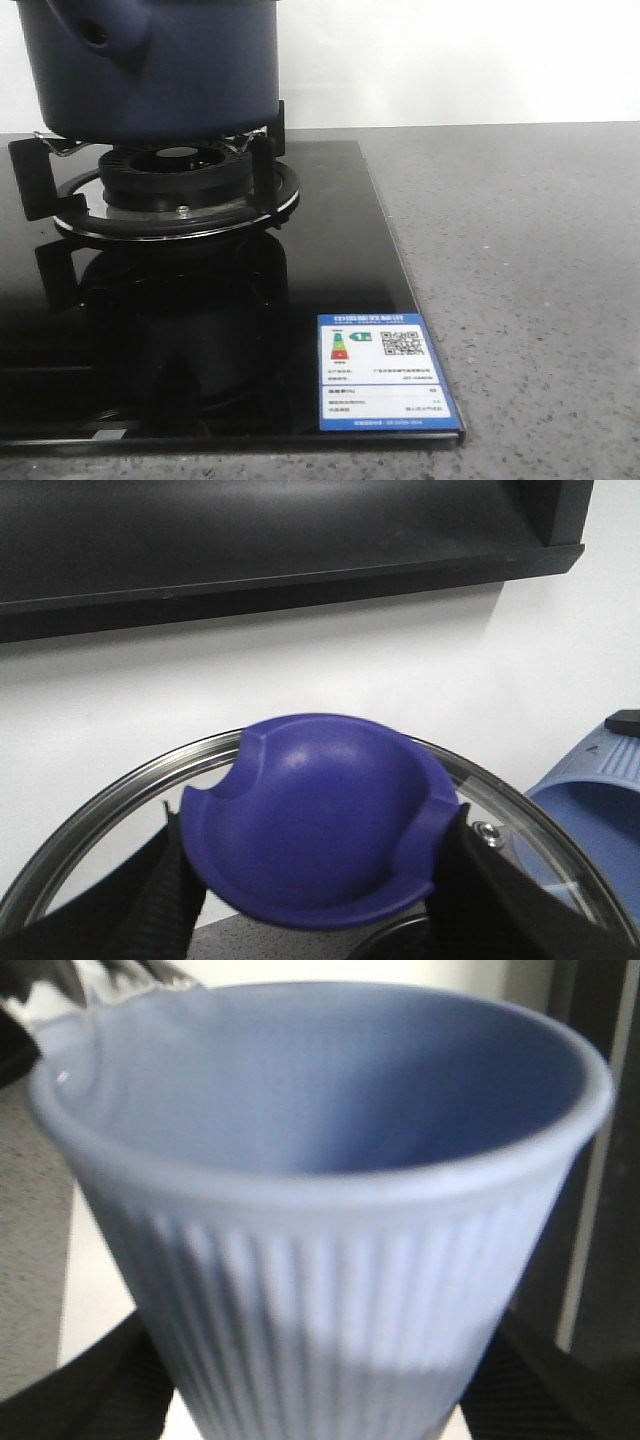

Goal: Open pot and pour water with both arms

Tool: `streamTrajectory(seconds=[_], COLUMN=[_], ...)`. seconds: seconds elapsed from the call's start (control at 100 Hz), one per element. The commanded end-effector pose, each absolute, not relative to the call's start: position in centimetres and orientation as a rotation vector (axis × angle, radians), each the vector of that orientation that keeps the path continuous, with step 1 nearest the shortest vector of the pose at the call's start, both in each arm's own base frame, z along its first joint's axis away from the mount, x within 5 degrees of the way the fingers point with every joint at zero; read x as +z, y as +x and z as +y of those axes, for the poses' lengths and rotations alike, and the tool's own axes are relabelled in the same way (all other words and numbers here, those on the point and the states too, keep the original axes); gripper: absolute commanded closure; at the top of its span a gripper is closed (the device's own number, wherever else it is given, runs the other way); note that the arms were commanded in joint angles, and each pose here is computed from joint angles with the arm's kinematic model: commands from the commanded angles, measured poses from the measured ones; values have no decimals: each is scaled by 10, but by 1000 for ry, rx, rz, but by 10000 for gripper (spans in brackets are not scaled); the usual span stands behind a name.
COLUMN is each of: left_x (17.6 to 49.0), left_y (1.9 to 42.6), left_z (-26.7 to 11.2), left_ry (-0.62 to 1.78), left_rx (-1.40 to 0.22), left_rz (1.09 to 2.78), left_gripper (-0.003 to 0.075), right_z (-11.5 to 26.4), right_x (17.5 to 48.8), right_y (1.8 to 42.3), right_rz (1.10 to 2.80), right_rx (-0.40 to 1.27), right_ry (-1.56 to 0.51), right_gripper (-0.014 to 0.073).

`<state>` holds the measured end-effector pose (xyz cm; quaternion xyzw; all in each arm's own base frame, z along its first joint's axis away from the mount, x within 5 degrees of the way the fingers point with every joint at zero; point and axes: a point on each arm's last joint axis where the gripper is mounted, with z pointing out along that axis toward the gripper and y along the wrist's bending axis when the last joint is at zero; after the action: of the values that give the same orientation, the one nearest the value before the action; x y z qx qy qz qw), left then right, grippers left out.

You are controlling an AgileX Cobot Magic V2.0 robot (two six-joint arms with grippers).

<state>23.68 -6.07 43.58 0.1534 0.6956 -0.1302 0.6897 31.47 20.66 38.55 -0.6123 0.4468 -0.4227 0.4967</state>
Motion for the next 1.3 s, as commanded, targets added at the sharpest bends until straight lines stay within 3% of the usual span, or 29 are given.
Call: streamTrajectory(seconds=[0.0,0.56,1.12,1.29], left_x=[458,458,458,458], left_y=[227,227,227,227], left_z=[-55,-55,-55,-55], left_ry=[277,277,277,277], left_rx=[-288,-288,-288,-288], left_rz=[1476,1476,1476,1476], left_gripper=[412,412,412,412], right_z=[200,209,208,205], right_x=[418,426,426,426], right_y=[305,301,301,302], right_rz=[966,763,771,894], right_rx=[-1111,-1243,-1250,-1167], right_ry=[-1426,-1477,-1472,-1375], right_gripper=[279,279,279,279])
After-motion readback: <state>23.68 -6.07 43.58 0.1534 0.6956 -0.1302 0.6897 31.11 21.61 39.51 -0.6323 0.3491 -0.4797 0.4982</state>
